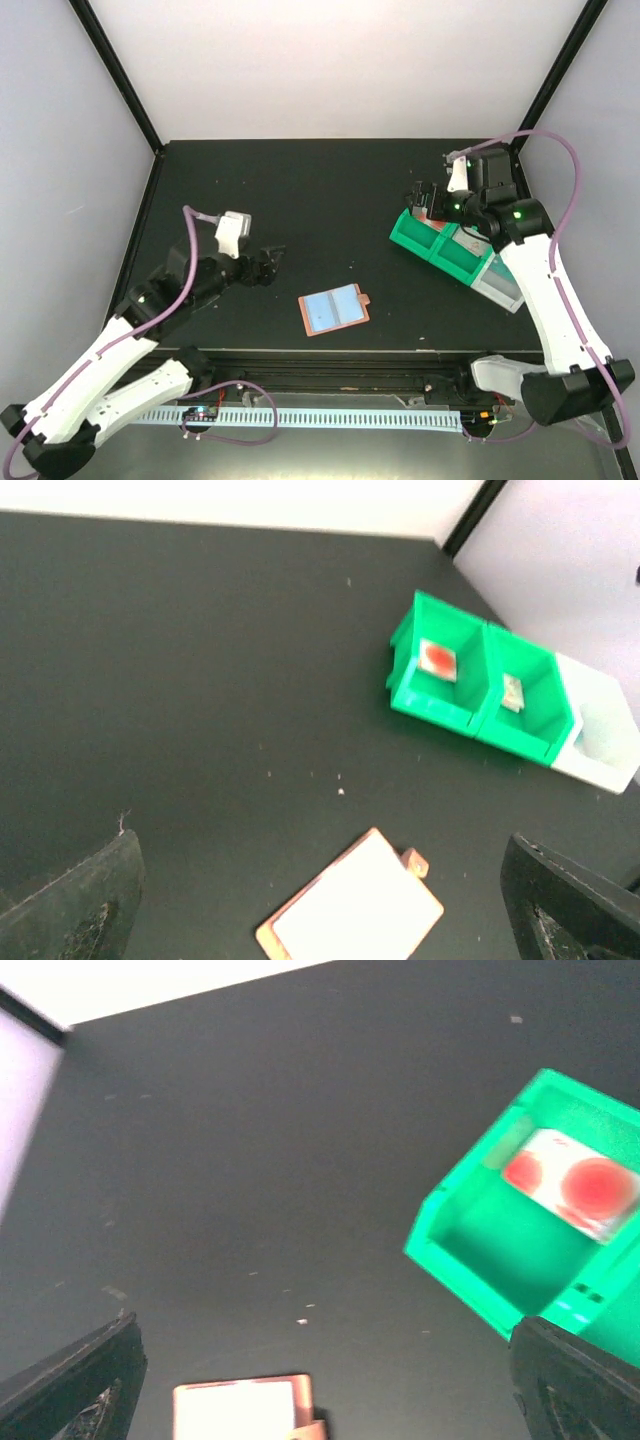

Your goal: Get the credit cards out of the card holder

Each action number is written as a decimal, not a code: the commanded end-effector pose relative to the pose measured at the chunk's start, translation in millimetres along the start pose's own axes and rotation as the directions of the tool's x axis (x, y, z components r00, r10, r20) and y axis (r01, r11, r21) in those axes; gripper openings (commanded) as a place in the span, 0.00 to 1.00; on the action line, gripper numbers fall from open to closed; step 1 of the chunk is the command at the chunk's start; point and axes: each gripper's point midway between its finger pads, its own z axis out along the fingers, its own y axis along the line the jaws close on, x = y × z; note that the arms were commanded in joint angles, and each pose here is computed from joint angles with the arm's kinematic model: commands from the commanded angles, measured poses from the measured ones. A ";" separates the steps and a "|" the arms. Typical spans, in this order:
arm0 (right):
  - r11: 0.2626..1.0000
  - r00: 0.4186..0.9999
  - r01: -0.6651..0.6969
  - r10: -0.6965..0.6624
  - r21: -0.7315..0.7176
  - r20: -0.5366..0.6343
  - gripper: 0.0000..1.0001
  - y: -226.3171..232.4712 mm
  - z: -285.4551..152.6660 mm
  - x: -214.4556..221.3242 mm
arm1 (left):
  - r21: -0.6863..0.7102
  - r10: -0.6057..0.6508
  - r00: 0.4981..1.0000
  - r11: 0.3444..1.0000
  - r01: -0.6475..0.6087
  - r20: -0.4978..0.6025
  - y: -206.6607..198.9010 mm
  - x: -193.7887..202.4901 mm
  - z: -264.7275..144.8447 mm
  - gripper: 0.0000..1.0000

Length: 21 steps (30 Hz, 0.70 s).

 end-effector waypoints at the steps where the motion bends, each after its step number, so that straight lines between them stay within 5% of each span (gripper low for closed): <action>1: 0.976 0.998 0.054 -0.049 -0.212 0.028 1.00 39.6 -22.6 13.2 | -0.049 0.036 0.992 0.998 -0.030 0.120 6.6 -26.6 -30.1 0.99; 8: 0.918 0.999 0.031 -0.023 -0.396 0.027 1.00 51.9 -32.7 65.3 | 0.007 -0.038 0.988 0.999 0.037 0.147 4.3 -19.3 -37.5 0.99; 21: 0.898 0.990 0.108 -0.056 -0.427 0.133 1.00 41.9 -39.8 99.0 | 0.049 -0.106 0.977 0.994 0.098 0.187 17.2 12.2 -23.0 0.99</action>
